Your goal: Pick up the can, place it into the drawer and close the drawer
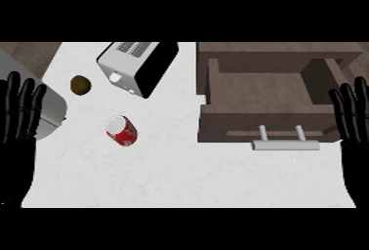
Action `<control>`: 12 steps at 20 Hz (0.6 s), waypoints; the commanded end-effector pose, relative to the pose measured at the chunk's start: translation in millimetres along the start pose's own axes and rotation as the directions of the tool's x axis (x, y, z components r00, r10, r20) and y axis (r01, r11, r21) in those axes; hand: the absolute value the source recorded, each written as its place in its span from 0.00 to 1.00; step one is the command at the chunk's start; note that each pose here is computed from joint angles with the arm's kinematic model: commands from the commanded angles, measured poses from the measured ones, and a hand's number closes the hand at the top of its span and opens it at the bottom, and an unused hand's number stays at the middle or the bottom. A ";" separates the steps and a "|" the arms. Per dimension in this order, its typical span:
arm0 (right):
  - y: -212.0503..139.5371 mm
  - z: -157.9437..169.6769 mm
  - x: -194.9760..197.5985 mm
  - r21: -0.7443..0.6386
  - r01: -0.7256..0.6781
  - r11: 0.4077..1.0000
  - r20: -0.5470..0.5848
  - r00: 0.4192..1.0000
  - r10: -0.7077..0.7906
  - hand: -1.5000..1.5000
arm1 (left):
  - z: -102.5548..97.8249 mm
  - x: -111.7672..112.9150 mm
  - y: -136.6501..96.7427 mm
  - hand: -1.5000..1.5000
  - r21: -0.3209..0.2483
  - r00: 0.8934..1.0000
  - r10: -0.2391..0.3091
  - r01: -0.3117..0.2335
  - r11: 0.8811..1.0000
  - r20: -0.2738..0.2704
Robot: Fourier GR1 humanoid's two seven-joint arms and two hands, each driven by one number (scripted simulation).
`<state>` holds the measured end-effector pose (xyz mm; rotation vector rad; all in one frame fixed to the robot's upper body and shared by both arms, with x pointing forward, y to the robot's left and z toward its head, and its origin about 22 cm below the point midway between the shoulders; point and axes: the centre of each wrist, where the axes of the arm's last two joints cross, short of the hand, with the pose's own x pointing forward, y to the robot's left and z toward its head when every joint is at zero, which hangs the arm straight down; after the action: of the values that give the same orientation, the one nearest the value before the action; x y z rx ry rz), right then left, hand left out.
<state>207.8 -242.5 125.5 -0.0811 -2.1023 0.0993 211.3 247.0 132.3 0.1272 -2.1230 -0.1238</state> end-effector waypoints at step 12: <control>-12.1 -4.3 -17.2 -0.145 0.013 0.989 -0.283 0.958 -0.054 0.00 | 22.6 -22.7 -33.0 0.00 0.448 0.898 0.078 0.139 0.883 -0.432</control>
<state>209.6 -250.1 111.3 -0.1250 -1.8852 -0.0300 203.4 229.0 101.2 0.3893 -1.7662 0.2844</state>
